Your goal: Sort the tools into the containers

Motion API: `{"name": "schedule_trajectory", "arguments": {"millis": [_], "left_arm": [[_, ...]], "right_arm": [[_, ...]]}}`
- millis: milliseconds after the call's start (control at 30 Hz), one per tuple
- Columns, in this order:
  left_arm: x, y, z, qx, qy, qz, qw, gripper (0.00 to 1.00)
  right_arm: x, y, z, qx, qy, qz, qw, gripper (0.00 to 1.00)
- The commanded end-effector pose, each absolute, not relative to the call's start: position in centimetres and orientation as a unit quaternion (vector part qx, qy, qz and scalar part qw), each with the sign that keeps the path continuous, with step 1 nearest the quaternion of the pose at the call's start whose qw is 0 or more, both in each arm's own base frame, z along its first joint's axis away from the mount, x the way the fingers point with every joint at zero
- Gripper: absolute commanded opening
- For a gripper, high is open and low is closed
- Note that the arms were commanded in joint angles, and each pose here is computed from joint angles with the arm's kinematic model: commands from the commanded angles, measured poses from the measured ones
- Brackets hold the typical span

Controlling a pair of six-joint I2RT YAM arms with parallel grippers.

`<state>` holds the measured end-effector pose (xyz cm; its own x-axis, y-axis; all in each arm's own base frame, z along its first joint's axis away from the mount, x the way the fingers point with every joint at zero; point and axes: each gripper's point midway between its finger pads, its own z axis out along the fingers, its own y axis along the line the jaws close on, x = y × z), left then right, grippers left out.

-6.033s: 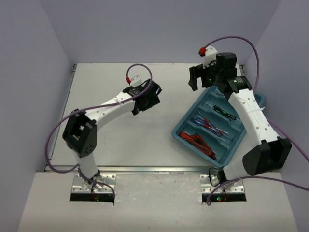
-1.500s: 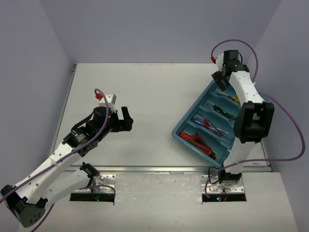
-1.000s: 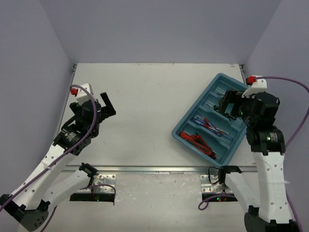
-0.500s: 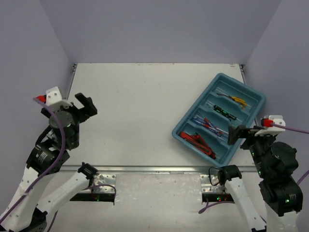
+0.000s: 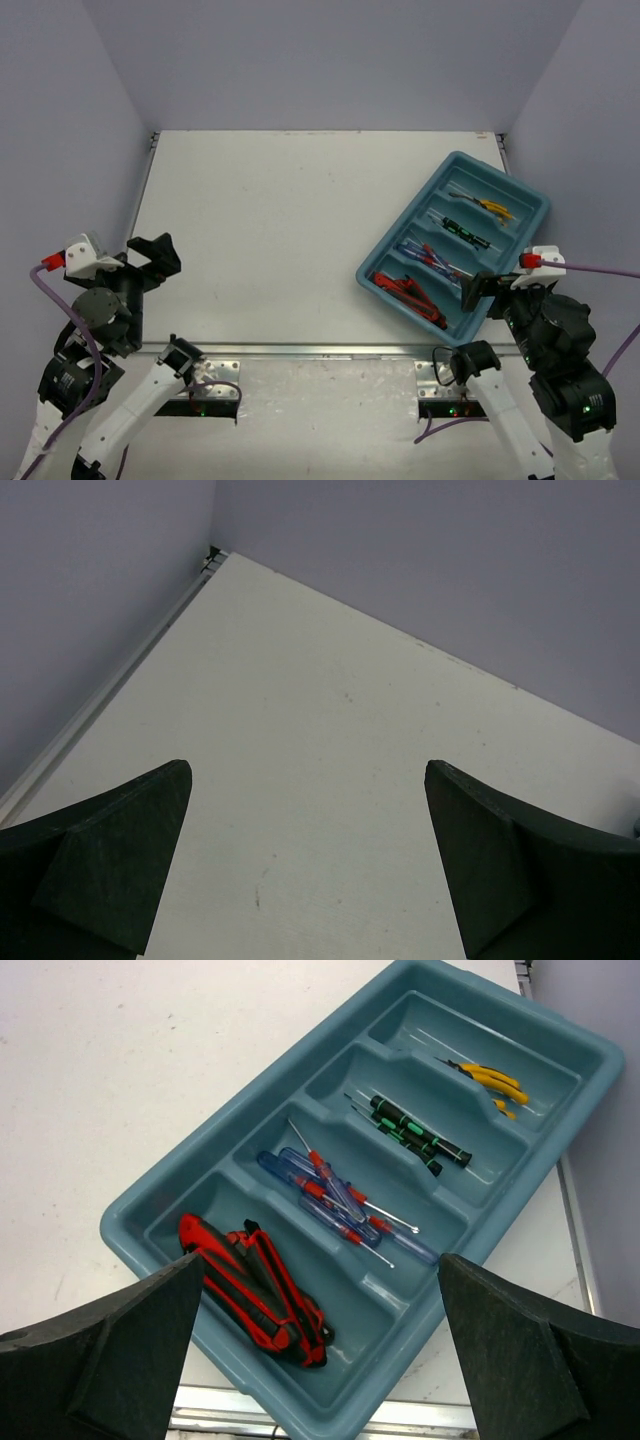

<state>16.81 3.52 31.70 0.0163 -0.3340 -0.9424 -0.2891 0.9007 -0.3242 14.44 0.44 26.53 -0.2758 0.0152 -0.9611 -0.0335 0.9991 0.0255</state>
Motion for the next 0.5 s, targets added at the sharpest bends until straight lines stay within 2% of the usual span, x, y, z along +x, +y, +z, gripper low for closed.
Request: {"name": "schedule_trajectory", "arguments": {"millis": [0, 467], "left_arm": [[17.25, 2.9, 31.9, -0.217, 0.703, -0.027, 0.677, 1.0], [17.46, 3.2, 32.14, -0.214, 0.698, -0.013, 0.683, 1.0]], "right_arm": [[14.9, -0.64, 28.51, 0.011, 0.78, -0.004, 0.626, 0.99], [14.81, -0.99, 28.48, 0.027, 0.776, -0.005, 0.63, 0.99]]}}
